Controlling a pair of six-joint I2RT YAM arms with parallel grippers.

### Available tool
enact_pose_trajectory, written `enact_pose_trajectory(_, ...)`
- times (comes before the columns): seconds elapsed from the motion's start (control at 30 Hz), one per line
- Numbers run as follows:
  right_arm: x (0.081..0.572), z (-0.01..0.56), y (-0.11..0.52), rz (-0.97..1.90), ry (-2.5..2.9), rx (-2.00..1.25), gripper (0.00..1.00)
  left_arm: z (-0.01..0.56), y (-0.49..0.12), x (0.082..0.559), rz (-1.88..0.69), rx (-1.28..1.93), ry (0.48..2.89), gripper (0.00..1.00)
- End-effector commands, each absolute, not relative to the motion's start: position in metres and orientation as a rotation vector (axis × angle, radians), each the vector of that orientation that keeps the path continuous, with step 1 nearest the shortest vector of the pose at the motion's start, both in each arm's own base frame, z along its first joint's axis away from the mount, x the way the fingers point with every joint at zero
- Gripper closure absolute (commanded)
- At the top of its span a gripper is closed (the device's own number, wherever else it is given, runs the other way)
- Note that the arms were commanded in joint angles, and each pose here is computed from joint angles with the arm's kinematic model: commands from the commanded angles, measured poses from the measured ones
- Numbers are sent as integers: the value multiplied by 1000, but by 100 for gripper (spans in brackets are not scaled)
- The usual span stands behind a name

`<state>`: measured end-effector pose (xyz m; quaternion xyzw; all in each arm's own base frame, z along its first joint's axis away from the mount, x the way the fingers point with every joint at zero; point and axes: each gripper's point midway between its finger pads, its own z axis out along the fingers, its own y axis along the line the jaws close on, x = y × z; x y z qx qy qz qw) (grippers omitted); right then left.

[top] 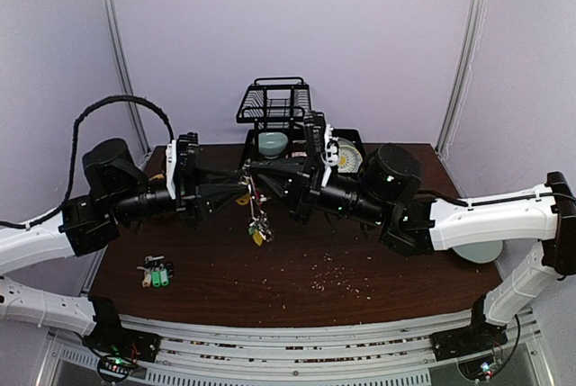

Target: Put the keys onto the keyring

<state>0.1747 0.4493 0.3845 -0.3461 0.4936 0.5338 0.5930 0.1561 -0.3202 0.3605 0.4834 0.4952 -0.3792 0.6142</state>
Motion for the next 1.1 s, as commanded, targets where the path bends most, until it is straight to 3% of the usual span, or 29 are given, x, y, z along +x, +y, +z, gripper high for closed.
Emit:
enact_pose_trajectory(0.0,172,407,442,1254,1071,-776,100,392,-323,135,-968,1154,1002,73)
enact_pose_trajectory(0.17,172,406,441,1248,1073,-779,100,400,-320,118,-1002,1218,944,56)
enact_pose_trajectory(0.27,172,405,442,1245,1075,-784,100,398,-318,131,-940,1191,1015,53)
enact_pose_trajectory(0.33,173,406,442,1242,1075,-784,100,406,-312,149,-878,1089,1073,58)
enact_pose_trajectory(0.4,173,407,442,1239,1074,-786,100,409,-312,164,-841,1037,1147,76)
enact_pose_trajectory(0.6,173,409,441,1233,1068,-786,100,398,-323,157,-887,1126,1160,99)
enact_pose_trajectory(0.67,172,411,440,1232,1062,-782,100,395,-322,157,-875,1128,1162,98)
enact_pose_trajectory(0.8,172,412,439,1228,1060,-783,100,391,-318,153,-875,1139,1154,84)
enact_pose_trajectory(1.07,171,412,439,1228,1058,-787,100,370,-325,162,-856,1177,1246,91)
